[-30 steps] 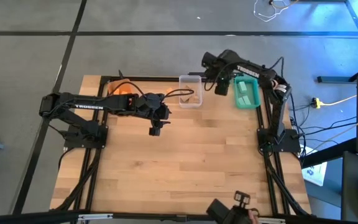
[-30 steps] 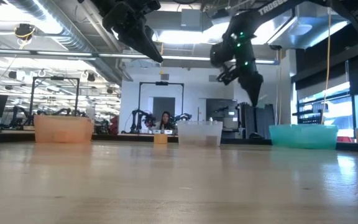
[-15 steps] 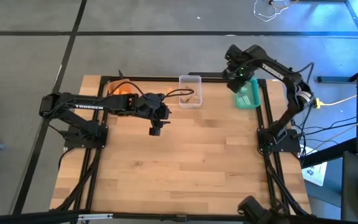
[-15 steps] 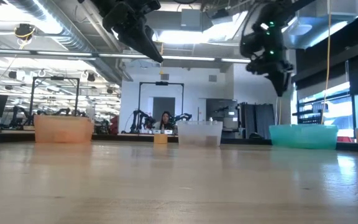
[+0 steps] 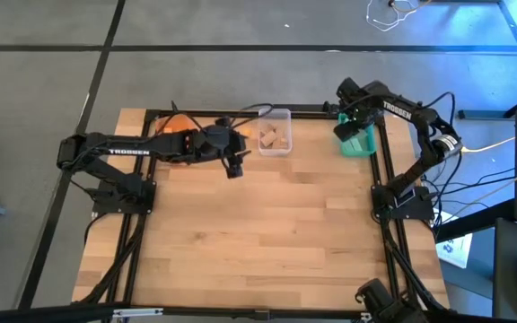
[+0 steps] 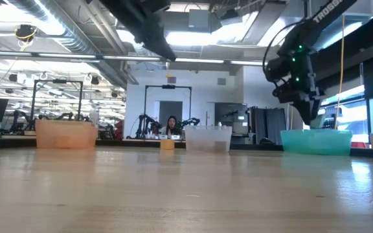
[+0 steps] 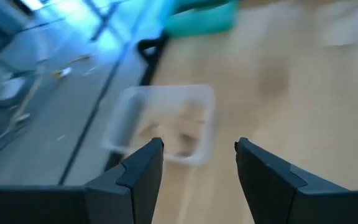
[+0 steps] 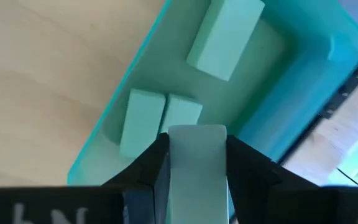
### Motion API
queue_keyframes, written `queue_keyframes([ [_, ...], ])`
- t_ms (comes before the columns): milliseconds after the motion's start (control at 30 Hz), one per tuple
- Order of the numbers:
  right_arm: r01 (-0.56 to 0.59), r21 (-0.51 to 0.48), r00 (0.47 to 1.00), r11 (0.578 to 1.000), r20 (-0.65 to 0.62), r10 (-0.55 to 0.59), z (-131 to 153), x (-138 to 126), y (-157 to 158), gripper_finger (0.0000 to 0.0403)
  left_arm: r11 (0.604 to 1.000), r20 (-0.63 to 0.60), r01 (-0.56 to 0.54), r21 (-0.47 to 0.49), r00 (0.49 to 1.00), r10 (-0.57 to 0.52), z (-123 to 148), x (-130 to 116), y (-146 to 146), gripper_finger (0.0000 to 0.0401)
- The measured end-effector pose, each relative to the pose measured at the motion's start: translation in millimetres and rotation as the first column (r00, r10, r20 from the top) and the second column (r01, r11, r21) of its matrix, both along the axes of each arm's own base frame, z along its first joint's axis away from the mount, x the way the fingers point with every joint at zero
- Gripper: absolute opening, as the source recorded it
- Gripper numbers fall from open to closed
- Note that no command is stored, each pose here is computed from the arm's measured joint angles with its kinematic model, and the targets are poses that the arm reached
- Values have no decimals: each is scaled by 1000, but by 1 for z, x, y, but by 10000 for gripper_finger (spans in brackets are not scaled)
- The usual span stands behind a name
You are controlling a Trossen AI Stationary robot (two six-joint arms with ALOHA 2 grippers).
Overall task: Sort & place blocks by color
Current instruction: Put the green block into the green bin, then put the orange block into the orange bin
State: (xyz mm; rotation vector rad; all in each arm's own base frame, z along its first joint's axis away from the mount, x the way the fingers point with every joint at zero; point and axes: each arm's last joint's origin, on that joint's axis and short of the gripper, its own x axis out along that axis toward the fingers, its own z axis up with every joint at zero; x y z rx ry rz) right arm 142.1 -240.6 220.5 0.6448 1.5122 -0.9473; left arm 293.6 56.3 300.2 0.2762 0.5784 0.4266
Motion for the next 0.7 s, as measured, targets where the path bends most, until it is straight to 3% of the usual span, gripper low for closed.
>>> queue_keyframes([
  [100, 0, 0, 1000, 1000, 20, 0, -9, -3, -1, 119, 999, -2, -39, 15, 999, 39, 0, -1, 4, 191],
  [333, -11, -10, 1000, 1000, 24, 11, -19, -5, 0, 125, 1000, 0, -20, 0, 1000, 20, 0, -1, 5, 191],
  [533, 16, -35, 997, 999, 75, -13, -15, -1, -4, 228, 1000, -4, -23, 2, 1000, 23, 0, -1, 5, 191],
  [700, 16, -69, 996, 997, 93, -10, -5, 2, -10, 271, 1000, -44, -26, -3, 999, 26, -4, -3, 4, 191],
])
